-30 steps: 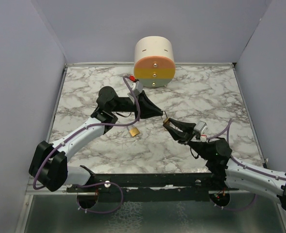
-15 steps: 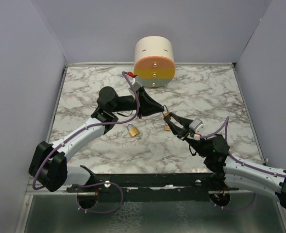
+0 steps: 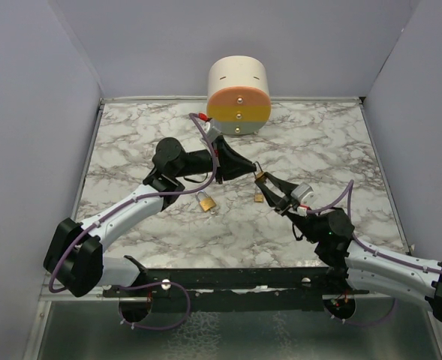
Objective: Lock with the key
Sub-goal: Lock the lock.
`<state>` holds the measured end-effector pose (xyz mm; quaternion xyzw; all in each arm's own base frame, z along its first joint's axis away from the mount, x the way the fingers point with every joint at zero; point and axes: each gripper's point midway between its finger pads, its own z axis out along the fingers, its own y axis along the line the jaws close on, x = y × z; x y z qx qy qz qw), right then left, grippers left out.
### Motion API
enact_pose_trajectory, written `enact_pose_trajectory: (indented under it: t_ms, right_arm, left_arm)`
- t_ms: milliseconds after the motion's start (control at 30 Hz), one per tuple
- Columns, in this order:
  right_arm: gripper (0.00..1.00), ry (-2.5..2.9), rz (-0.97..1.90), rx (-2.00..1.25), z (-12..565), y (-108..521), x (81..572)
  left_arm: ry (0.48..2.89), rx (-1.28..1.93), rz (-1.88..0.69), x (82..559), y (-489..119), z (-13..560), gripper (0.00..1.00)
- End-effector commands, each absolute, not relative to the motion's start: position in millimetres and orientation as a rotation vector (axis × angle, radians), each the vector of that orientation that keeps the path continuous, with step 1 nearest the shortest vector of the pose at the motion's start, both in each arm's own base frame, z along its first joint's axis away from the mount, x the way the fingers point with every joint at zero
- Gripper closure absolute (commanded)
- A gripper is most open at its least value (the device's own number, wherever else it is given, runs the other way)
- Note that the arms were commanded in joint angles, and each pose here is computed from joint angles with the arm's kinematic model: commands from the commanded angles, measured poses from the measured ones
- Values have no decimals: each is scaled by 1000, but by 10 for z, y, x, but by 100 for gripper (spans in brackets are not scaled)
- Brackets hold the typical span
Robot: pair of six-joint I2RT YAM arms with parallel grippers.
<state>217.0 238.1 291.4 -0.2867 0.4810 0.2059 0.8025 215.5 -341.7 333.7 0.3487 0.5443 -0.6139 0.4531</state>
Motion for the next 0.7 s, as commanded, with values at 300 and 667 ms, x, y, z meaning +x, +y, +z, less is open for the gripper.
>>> enact_pose_trajectory:
  t_ms: [300,667]
  right_arm:
    - [99,886,481,-441,3638,2183,2100]
    - [99,848,482,-454,3892,2211,2069]
  left_arm:
    - [1371,891,-1517,2007,-3495,3194,100]
    - [1477,903,-1377,2114,-3572,2895,100]
